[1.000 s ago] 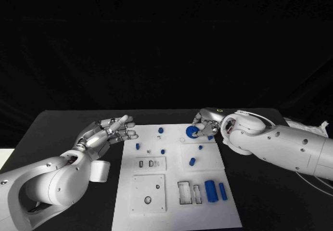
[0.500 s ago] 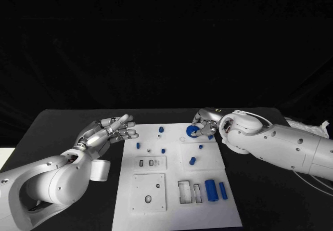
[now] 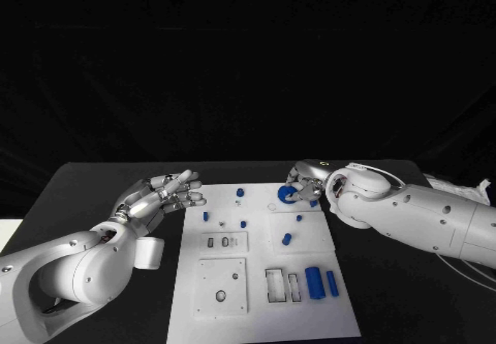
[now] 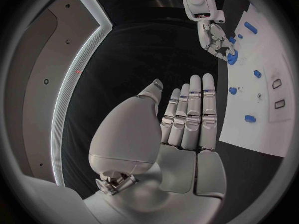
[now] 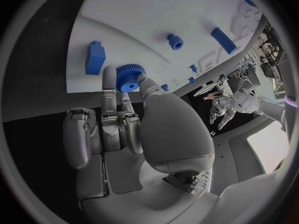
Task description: Assemble the parts on the task board
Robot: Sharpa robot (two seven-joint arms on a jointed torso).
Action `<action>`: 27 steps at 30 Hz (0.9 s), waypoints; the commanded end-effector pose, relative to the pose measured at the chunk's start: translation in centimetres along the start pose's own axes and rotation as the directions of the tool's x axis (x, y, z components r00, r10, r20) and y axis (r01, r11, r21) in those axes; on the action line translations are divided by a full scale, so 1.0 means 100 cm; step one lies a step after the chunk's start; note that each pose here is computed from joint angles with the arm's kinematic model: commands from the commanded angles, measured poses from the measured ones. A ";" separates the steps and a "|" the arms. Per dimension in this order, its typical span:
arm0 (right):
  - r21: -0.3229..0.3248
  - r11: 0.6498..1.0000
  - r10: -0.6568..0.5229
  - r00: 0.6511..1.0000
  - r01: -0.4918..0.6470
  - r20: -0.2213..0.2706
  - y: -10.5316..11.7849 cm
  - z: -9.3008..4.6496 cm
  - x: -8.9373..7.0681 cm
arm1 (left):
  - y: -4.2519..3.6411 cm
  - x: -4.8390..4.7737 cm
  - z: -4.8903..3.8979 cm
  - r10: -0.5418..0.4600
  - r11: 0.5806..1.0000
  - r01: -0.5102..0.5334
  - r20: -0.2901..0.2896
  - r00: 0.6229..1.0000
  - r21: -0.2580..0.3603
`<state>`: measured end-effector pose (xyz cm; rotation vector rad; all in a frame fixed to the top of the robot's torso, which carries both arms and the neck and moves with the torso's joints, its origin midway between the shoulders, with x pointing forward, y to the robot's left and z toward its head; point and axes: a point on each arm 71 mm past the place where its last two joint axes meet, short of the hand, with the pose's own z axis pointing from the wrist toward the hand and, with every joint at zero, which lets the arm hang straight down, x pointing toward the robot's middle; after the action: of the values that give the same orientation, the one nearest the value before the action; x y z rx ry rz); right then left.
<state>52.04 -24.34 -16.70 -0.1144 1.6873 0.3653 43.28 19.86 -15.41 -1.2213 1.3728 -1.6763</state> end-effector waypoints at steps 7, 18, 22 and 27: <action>-0.044 0.999 -0.015 0.998 0.017 0.053 0.009 -0.002 0.001 | -0.0006 0.0028 0.0005 -0.012 1.000 0.012 -0.024 1.000 0.004; -0.140 0.990 0.010 0.988 0.011 0.152 0.053 -0.006 -0.006 | -0.0002 0.0046 0.0009 -0.015 1.000 0.015 -0.031 0.999 0.001; -0.179 0.984 0.015 0.986 0.016 0.167 0.075 -0.005 -0.006 | 0.0001 0.0056 0.0012 -0.016 1.000 0.016 -0.034 0.999 0.000; -0.205 0.978 0.013 0.984 0.025 0.180 0.101 -0.001 -0.003 | 0.0004 0.0067 0.0015 -0.018 1.000 0.018 -0.038 0.999 -0.001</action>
<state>49.18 -15.09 -14.83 -0.2266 1.5057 0.5705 43.25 19.47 -15.43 -1.2197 1.3820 -1.6883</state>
